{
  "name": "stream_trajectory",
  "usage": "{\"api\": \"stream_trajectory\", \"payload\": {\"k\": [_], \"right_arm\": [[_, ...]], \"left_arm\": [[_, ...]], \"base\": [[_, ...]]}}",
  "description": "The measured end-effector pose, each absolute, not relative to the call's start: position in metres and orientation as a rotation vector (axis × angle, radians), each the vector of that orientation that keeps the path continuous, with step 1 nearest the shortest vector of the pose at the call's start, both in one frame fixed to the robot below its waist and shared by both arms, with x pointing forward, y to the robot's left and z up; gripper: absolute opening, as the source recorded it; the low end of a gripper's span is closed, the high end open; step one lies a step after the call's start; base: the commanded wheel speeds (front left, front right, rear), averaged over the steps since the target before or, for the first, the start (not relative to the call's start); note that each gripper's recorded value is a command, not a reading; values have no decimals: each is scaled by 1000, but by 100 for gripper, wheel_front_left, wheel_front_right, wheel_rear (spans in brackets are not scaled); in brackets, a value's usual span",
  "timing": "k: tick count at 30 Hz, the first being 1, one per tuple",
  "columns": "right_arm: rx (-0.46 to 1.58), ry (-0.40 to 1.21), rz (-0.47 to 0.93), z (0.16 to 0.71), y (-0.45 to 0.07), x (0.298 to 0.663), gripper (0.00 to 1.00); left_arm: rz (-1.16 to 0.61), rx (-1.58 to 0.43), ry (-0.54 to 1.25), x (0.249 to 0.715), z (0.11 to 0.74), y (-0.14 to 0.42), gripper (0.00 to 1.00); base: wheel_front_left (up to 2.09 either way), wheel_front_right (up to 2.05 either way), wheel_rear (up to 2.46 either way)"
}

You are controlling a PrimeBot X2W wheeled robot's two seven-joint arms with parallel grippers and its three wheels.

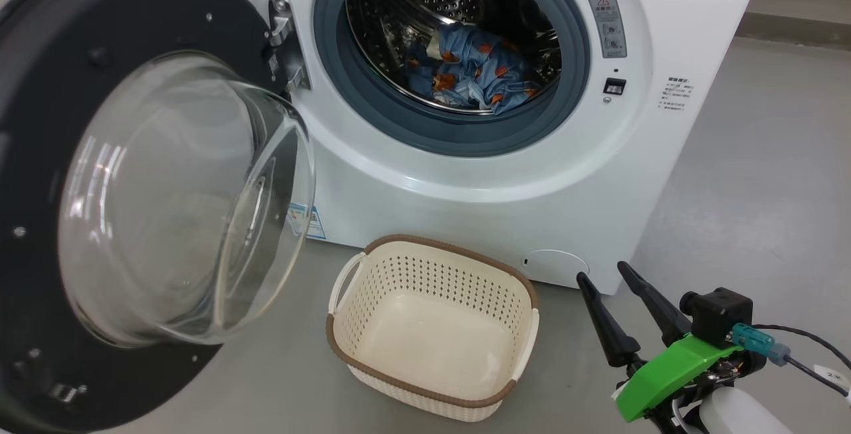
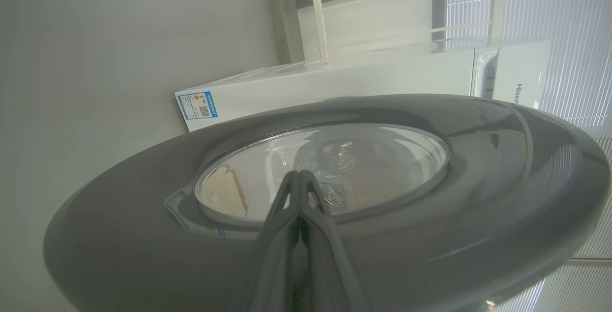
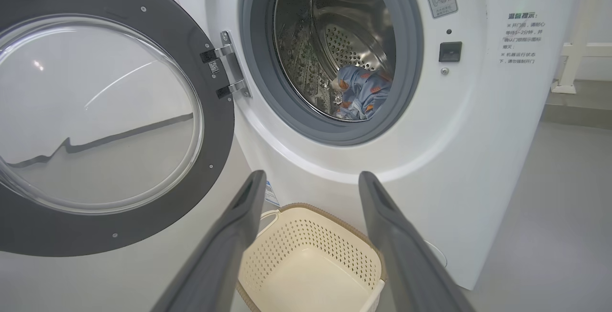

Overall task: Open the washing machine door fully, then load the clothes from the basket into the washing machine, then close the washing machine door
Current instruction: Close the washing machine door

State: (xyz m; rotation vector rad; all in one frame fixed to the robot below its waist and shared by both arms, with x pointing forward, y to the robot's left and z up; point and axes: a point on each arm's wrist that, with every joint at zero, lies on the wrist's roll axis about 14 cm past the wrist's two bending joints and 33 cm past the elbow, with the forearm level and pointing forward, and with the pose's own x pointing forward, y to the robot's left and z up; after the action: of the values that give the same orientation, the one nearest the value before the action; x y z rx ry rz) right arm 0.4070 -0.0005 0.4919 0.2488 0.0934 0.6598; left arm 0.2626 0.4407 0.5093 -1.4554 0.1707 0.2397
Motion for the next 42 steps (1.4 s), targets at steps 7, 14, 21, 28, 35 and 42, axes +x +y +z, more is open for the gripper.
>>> {"api": "stream_trajectory", "payload": {"k": [7, 14, 21, 28, 35, 42], "right_arm": [[269, 94, 651, 493, 1, 399, 100], [295, 63, 611, 503, -8, 399, 100], [305, 58, 572, 502, -22, 395, 100], [311, 43, 534, 505, -35, 394, 100], [312, 29, 486, 507, -53, 392, 100], [317, 15, 416, 507, -78, 389, 100]], "left_arm": [[57, -1442, 279, 258, 512, 394, 0], [-91, -1431, 358, 257, 525, 353, 0], [-238, -1399, 473, 258, 532, 298, 0], [-373, -1380, 510, 271, 543, 248, 0], [-460, -1384, 542, 288, 547, 209, 0], [-540, -1389, 580, 303, 549, 178, 0]], "base": [[0, 0, 0], [0, 0, 0], [0, 0, 0], [0, 0, 0], [0, 0, 0], [0, 0, 0]]}}
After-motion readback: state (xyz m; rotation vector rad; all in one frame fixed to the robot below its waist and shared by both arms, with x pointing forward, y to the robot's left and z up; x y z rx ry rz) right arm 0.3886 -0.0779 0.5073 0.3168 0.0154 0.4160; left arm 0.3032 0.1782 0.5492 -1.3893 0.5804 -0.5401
